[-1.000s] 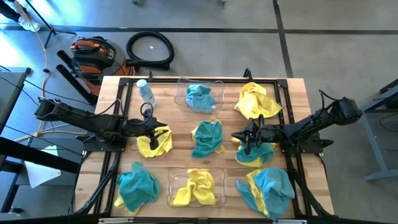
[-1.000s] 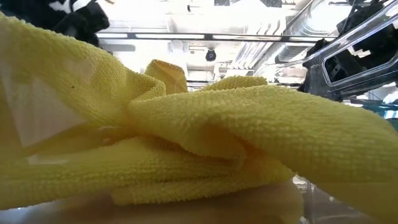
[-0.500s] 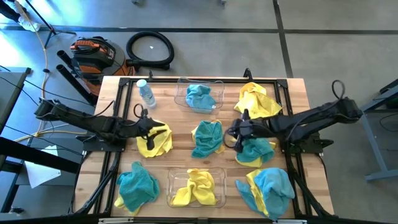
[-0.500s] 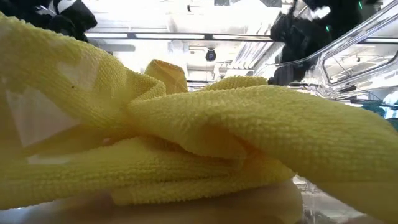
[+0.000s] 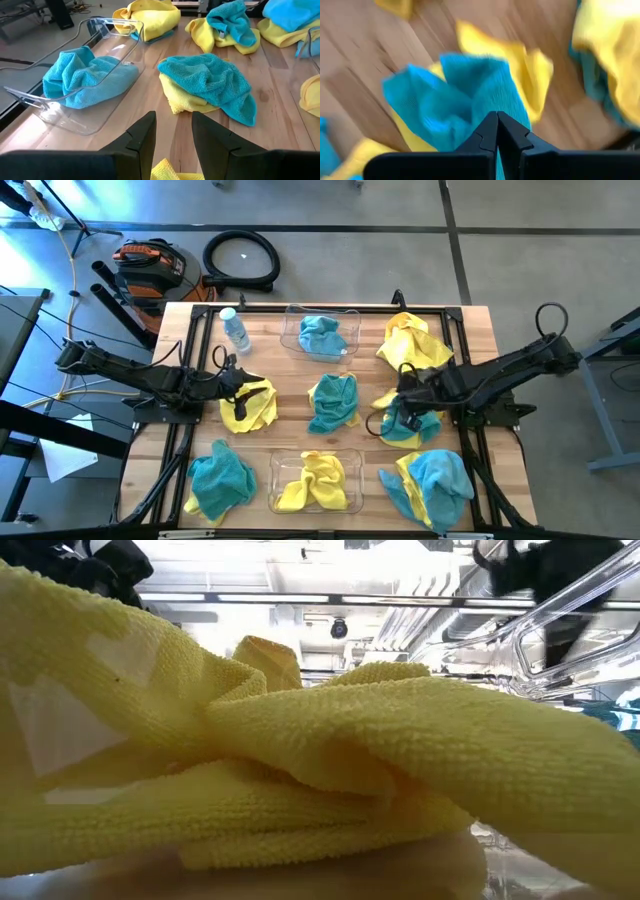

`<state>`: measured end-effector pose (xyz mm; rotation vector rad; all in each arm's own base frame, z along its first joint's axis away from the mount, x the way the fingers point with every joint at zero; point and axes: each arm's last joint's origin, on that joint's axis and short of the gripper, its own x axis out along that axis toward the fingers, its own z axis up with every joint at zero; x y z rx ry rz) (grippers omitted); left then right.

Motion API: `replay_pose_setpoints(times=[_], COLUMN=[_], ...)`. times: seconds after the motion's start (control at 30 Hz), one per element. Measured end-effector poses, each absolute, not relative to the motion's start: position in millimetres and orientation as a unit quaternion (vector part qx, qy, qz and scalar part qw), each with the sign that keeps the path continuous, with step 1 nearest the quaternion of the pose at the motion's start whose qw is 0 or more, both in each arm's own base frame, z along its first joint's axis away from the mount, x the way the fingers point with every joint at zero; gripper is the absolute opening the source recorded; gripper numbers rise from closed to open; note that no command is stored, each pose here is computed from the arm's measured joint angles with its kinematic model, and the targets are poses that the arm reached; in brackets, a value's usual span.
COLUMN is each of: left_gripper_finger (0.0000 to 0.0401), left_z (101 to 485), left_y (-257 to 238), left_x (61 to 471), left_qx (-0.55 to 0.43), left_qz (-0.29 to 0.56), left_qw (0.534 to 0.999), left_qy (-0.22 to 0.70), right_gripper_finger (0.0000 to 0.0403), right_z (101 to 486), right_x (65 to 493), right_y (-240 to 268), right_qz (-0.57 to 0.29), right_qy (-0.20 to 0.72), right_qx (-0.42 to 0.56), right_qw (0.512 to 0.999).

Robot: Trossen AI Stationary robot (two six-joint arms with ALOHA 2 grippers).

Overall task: Sort microfiber towel by color & place in baskets
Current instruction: Put the blue towel into the top transparent bin

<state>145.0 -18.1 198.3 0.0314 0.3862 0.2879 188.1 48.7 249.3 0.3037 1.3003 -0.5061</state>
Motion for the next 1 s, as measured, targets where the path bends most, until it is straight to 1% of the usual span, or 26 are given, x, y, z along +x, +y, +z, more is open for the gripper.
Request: replay_pose_setpoints(times=[0.13,0.27,0.4,0.5,0.67,0.77,0.83,0.9,1.0], left_gripper_finger=[0.0115,0.0115,0.0115,0.0115,0.0115,0.0115,0.0115,0.0115,0.0115], left_z=[198,198,198,198,197,197,197,197,197], left_y=[-18,-18,-18,-18,-18,-18,-18,-18,-18], left_x=[145,145,145,145,145,145,145,145,145], left_qx=[0.015,0.015,0.010,0.011,0.011,0.011,0.011,0.011,0.011], left_qz=[0.140,0.139,0.140,0.140,0.140,0.140,0.140,0.140,0.140], left_qw=[0.971,0.971,0.971,0.971,0.971,0.971,0.971,0.971,0.971], left_qy=[0.192,0.192,0.194,0.195,0.195,0.195,0.195,0.195,0.195], right_gripper_finger=[0.0021,0.0057,0.0097,0.0122,0.0145,0.0143,0.0131,0.0105,0.0039], right_z=[235,225,217,207,183,170,165,164,168], right_x=[180,175,176,177,173,169,166,166,168], right_y=[55,58,59,60,59,58,57,57,58], right_qz=[-0.249,-0.264,-0.272,-0.261,-0.247,-0.237,-0.239,-0.237,-0.232], right_qy=[0.611,0.613,0.602,0.598,0.595,0.605,0.606,0.607,0.606], right_qx=[0.159,0.169,0.188,0.202,0.212,0.208,0.207,0.208,0.207], right_qw=[0.735,0.726,0.727,0.731,0.735,0.732,0.730,0.730,0.732])
